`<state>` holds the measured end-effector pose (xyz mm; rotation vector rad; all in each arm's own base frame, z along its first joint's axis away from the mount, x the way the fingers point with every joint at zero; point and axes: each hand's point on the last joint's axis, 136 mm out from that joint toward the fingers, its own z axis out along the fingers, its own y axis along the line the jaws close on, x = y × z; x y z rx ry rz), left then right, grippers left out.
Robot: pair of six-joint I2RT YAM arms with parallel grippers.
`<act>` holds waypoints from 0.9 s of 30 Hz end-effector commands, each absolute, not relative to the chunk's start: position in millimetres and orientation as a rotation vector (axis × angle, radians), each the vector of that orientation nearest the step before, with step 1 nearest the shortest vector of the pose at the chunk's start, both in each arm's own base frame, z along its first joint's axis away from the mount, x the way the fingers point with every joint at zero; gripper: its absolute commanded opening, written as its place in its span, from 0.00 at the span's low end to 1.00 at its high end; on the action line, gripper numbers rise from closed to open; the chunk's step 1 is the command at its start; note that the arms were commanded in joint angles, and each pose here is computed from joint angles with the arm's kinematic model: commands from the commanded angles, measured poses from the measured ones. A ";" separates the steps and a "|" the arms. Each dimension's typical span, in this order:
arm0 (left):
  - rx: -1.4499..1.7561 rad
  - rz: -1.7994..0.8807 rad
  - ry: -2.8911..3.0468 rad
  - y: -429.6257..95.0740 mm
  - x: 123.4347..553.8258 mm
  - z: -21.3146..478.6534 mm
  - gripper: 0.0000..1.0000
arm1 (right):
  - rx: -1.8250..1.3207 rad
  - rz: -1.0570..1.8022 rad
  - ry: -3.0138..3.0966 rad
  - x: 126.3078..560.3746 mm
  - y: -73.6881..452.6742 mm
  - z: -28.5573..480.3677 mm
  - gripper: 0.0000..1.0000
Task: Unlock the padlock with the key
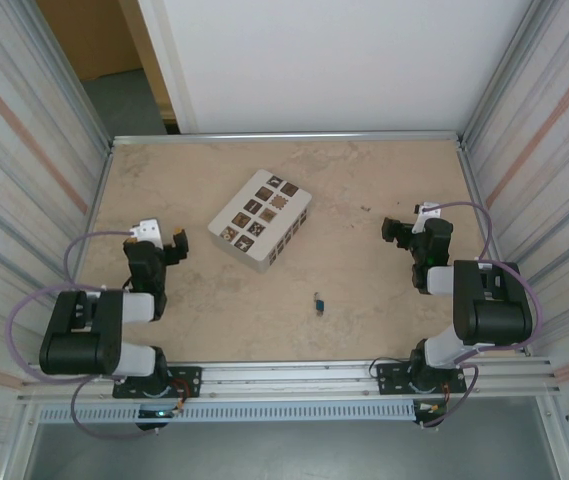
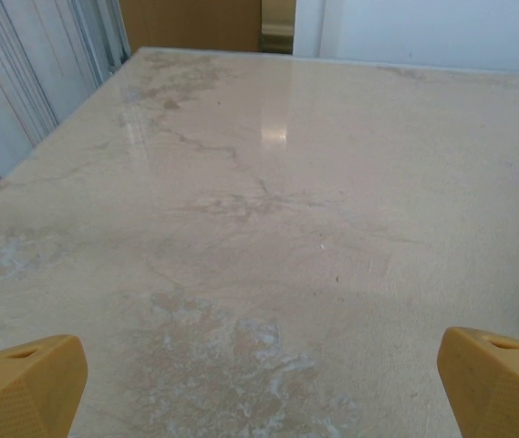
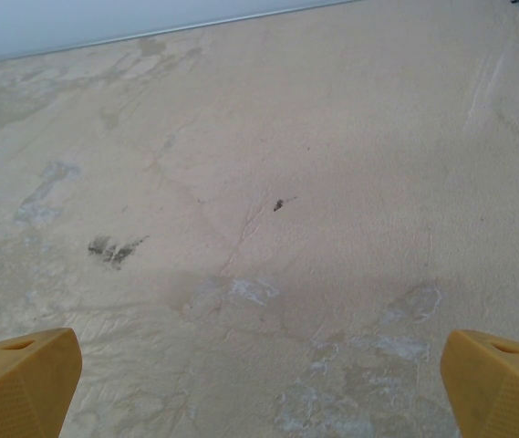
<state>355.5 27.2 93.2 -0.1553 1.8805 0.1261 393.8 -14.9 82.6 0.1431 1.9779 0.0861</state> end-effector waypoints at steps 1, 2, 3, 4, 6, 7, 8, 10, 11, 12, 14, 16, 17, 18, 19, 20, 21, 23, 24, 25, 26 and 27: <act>-0.109 0.096 1.793 21.1 361.9 114.8 0.99 | 0.116 0.049 1.988 394.4 -15.9 80.4 0.99; -0.108 0.097 1.784 21.1 361.8 114.9 0.99 | 0.115 0.050 1.988 394.2 -15.7 80.2 0.99; -0.097 0.090 1.784 19.3 362.2 114.3 0.99 | 0.115 0.050 1.988 394.3 -15.6 80.5 0.99; -0.086 0.084 1.791 17.6 362.4 112.5 0.99 | 0.115 0.051 1.988 394.2 -15.5 80.5 0.99; -0.075 0.079 1.814 15.8 368.1 103.6 0.99 | 0.116 0.052 1.988 394.2 -15.5 80.2 0.99; -0.073 0.090 1.800 16.9 373.3 104.4 0.99 | 0.117 0.052 1.988 394.4 -15.7 80.5 0.99; -0.064 0.083 1.816 15.6 377.9 103.3 0.99 | 0.115 0.053 1.987 394.5 -15.2 80.6 0.99; -0.051 0.067 1.906 12.4 382.7 96.0 0.99 | 0.114 0.052 1.987 394.6 -15.1 80.8 0.99; -0.042 0.070 1.901 11.8 388.1 95.6 0.99 | 0.116 0.053 1.987 394.4 -15.3 80.7 0.99; -0.025 0.072 1.907 9.9 392.2 95.8 0.99 | 0.115 0.053 1.987 394.7 -15.1 80.7 0.99; -0.015 0.063 1.944 6.3 391.5 93.0 0.99 | 0.116 0.050 1.988 394.1 -15.6 80.2 0.99; -0.015 0.065 1.929 6.6 392.7 94.0 0.99 | 0.115 0.048 1.987 394.3 -15.3 80.6 0.99; -0.014 0.065 1.943 6.5 391.7 93.2 0.99 | 0.115 0.048 1.987 394.3 -15.0 80.9 0.99; -0.015 0.064 1.941 6.5 392.3 93.7 0.99 | 0.116 0.049 1.988 394.3 -15.2 80.4 0.99; -0.015 0.066 1.935 6.7 392.5 93.4 0.99 | 0.115 0.046 1.986 394.3 -15.5 80.9 0.99; -0.015 0.064 1.938 6.5 392.4 93.5 0.99 | 0.113 0.046 1.985 394.6 -15.2 81.4 0.99; -0.016 0.064 1.943 6.6 391.8 93.3 0.99 | 0.114 0.045 1.985 394.6 -15.5 81.4 0.99; -0.014 0.070 1.938 6.6 392.3 93.7 0.99 | 0.113 0.046 1.986 394.4 -14.8 81.0 0.99; -0.009 0.073 1.943 5.7 392.1 93.1 0.99 | 0.114 0.048 1.986 394.4 -15.0 81.1 0.99; -0.003 0.075 1.943 4.5 393.2 93.3 0.99 | 0.115 0.049 1.986 394.4 -15.3 81.3 0.99; 0.007 0.082 1.946 3.0 393.5 93.0 0.99 | 0.115 0.049 1.987 394.2 -15.4 80.7 0.99; 0.015 0.088 1.954 1.6 394.0 92.3 0.99 | 0.114 0.050 1.987 394.2 -15.0 80.9 0.99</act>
